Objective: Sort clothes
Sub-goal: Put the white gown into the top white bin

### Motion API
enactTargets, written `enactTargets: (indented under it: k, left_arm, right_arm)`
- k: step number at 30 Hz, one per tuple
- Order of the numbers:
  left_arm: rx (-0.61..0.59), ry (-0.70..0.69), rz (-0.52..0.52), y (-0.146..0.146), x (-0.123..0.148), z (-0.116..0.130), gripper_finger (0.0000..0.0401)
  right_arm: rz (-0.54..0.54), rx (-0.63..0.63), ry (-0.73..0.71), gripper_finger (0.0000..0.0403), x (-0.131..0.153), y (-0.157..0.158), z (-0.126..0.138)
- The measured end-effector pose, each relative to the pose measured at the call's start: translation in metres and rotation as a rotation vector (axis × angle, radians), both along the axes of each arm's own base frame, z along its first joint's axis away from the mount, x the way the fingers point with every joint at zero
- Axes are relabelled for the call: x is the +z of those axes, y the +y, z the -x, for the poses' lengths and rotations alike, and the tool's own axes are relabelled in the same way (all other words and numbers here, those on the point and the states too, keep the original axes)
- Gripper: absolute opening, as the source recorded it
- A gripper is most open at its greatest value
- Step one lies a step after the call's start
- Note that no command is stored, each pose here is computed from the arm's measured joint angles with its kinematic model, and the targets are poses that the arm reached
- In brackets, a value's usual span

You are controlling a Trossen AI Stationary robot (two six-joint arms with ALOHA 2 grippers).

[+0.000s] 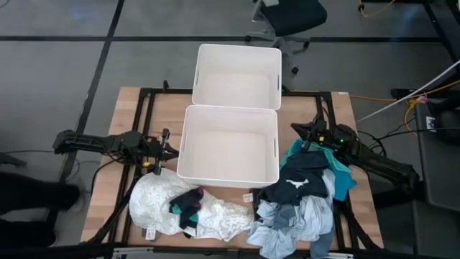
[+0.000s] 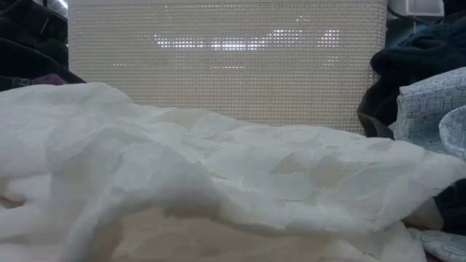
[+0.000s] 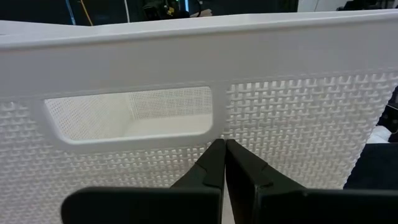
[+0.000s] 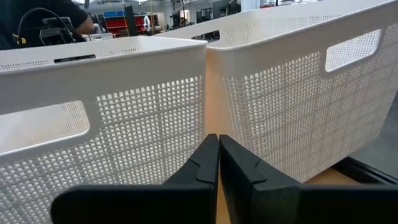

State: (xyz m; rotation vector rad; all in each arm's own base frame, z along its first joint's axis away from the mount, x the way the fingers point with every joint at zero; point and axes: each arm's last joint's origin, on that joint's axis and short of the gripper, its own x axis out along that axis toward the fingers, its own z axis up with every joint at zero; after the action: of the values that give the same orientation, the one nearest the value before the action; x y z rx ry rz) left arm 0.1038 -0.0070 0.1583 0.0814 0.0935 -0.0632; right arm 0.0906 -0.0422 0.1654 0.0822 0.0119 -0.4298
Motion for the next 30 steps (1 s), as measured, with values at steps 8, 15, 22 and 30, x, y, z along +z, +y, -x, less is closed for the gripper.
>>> enactTargets:
  k: [8, 15, 22, 30]
  left_arm:
    - [0.0, 0.001, 0.0, 0.0, -0.0001, 0.0, 0.0001]
    - [0.0, 0.001, 0.0, 0.0, -0.0001, 0.0, 0.0001]
    - [0.0, 0.001, 0.0, 0.0, -0.0001, 0.0, 0.0001]
    - [-0.004, -0.004, -0.047, 0.0, 0.0001, 0.0, 0.0001]
  right_arm:
    - [0.0, 0.0, 0.0, 0.0017, 0.0, 0.0, 0.0]
    - [0.0, 0.0, 0.0, 0.0017, 0.0, 0.0, 0.0]
    - [0.0, 0.0, 0.001, 0.0017, -0.0001, 0.0, 0.0]
    - [0.0, 0.0, 0.0, 0.0017, 0.0001, 0.0, 0.0]
